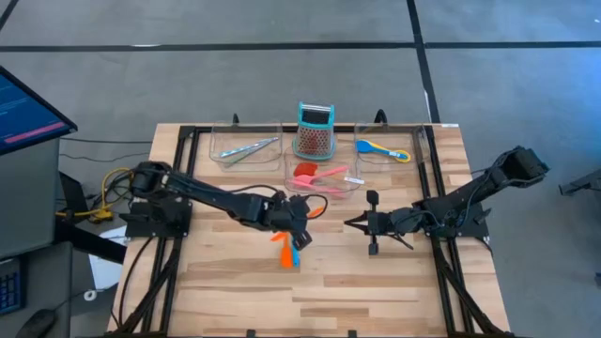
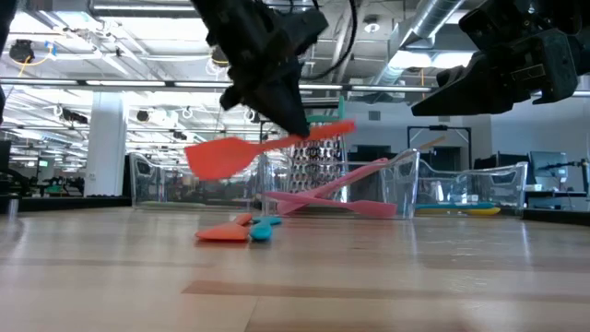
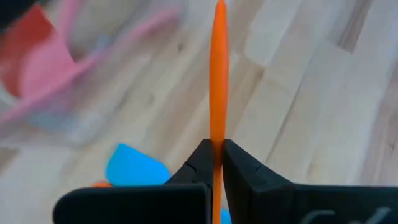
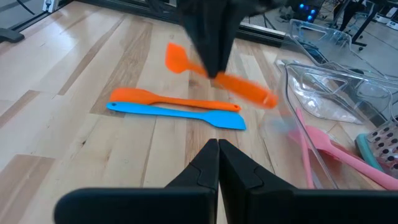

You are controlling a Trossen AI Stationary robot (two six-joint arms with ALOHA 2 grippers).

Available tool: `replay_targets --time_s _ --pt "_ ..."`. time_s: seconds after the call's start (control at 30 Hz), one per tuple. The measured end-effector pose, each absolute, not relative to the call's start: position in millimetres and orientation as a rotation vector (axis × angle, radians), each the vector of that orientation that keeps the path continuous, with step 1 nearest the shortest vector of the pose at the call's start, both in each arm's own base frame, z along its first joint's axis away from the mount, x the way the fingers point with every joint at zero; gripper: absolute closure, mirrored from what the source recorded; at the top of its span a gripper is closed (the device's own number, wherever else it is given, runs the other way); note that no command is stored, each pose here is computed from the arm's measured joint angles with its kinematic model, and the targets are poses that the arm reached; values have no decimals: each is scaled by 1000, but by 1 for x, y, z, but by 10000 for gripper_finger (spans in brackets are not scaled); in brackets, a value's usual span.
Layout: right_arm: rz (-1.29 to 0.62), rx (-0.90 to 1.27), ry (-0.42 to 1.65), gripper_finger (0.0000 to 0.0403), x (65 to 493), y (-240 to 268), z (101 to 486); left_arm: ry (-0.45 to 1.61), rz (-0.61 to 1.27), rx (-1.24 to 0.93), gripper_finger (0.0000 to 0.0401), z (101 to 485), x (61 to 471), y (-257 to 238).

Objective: Pick & Place Kitchen Items
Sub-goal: Put the top orange spatula into the middle transparent bin

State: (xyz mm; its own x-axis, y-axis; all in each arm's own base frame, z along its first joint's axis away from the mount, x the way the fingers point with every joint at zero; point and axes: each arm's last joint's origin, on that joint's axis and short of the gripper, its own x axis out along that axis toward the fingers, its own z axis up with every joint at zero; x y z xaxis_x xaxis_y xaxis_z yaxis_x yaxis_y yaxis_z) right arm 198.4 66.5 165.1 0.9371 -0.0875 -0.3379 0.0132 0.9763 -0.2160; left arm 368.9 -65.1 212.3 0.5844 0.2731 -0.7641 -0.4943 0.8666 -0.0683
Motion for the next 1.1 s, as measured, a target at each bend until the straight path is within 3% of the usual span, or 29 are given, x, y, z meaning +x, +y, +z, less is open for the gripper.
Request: replay_targets --time_s 0.3,0.6,0.8,1.1 --pt "-51 -213 354 403 198 67 165 667 543 -63 401 258 358 -45" --pt "-51 -213 354 403 198 67 165 456 505 116 400 296 368 -3" --pt "-51 -214 356 403 198 67 165 459 500 55 400 292 372 44" --pt "-52 -217 363 403 198 66 164 504 435 -4 400 251 393 80"
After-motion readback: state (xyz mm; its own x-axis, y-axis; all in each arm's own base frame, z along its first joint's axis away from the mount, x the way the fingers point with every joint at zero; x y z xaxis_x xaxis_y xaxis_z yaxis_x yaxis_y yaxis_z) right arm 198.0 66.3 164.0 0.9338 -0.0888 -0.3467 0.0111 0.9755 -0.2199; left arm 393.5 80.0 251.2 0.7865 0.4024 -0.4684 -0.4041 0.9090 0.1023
